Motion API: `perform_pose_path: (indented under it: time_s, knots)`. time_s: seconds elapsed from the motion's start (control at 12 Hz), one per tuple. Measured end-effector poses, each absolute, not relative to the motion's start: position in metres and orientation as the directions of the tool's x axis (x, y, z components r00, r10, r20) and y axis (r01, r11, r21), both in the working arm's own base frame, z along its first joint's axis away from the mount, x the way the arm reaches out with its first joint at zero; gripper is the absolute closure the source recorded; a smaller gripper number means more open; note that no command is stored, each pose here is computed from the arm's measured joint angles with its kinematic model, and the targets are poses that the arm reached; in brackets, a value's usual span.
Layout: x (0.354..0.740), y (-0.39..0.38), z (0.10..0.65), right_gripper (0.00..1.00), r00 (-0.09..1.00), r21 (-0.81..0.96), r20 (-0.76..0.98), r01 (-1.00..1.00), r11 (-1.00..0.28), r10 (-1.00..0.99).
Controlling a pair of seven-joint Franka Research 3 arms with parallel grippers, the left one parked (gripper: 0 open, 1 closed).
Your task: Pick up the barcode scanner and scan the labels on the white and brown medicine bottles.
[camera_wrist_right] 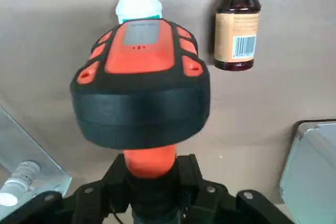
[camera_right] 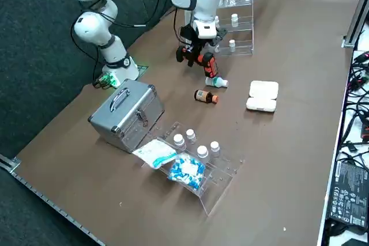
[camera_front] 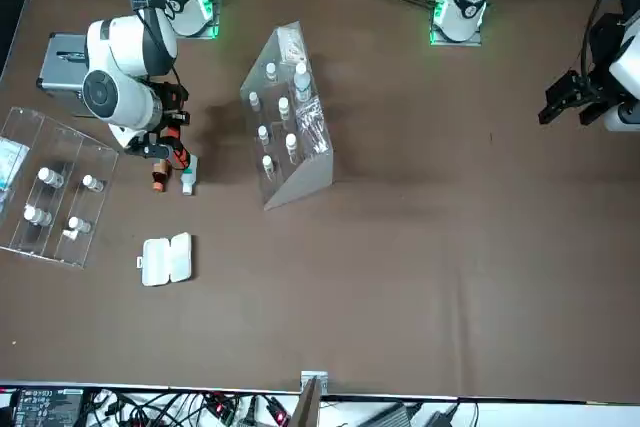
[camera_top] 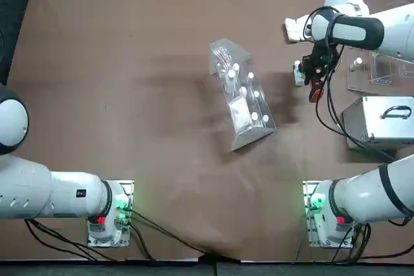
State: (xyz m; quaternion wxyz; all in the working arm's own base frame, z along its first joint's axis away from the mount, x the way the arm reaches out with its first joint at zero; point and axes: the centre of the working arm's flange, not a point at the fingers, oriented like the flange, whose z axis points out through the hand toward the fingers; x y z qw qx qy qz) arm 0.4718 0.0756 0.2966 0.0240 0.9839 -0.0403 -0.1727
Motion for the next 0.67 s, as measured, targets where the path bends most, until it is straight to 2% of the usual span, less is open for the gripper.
perform_pose_path:
  time_s: [0.67]
  knots:
    - [0.4717, 0.0759, 0.2947, 0.56, 0.936, 0.061, -0.342, -0.066, -0.996, -0.083]
